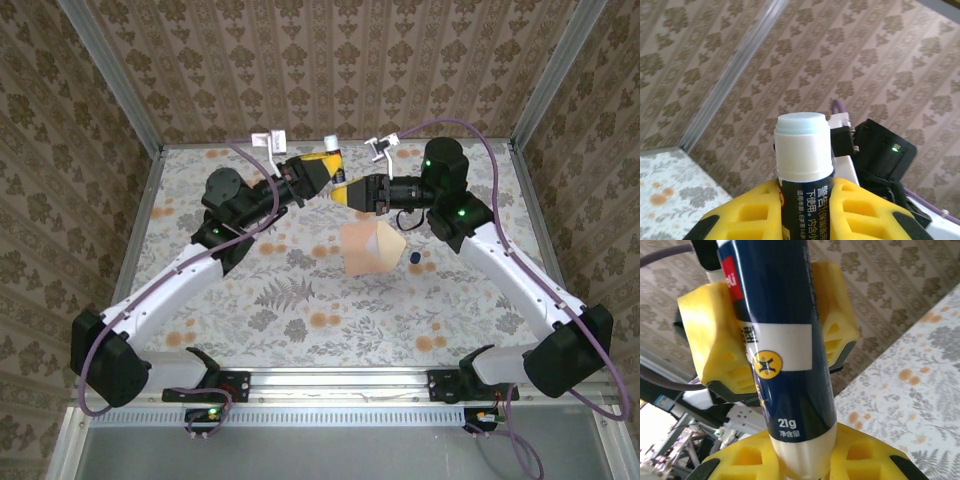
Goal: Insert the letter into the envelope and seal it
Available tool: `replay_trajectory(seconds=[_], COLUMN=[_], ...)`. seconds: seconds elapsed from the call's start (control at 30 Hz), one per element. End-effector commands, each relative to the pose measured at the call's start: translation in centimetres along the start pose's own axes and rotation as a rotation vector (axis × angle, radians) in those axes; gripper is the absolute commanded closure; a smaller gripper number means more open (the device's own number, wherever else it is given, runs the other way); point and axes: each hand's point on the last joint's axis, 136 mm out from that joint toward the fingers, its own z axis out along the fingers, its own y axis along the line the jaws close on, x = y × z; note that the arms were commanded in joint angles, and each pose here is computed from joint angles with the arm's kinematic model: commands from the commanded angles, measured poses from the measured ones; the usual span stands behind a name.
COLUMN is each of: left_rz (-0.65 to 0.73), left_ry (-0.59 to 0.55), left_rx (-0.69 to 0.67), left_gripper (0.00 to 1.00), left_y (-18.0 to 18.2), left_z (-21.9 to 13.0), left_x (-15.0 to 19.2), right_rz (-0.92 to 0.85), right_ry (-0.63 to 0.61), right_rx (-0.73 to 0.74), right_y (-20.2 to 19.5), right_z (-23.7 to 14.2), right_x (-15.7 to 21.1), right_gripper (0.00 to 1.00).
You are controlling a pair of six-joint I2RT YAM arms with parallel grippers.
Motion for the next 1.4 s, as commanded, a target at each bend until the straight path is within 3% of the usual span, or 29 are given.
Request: replay_trajectory(seconds=[0.0, 0.2, 0.93, 1.13, 1.37], left_rz=[0.046, 0.05, 0.018, 0.009, 0.007], left_ry=[0.132, 0.158, 0.183, 0.195, 0.179], left_rx=[0.235, 0.341, 0.518, 0.555, 0.502], left_gripper=[1.0, 1.0, 1.0, 1.0, 1.0], left_y=[-4.1, -5.5, -7.9, -8.3, -7.2], left_z=[-0.1, -0.1, 0.1, 0.1, 0.2], left_x=[2.2, 2.7, 3.1, 3.1, 2.6], right_rz=[-0.106, -0.154, -0.316, -0.322, -0.302], right_ry=[-0.105, -0.099, -0.08, -0.063, -0.052], right_rx=[-0.08, -0.122, -0.214, -0.186, -0.034], right_y=[4.3, 6.7, 11.6, 11.2, 8.2], right_z=[-1.9, -2.6, -3.9, -3.8, -3.6], right_x=[-3.2, -3.4, -3.2, -3.1, -2.7], right_gripper=[0.82, 0.82, 0.79, 0.78, 0.75])
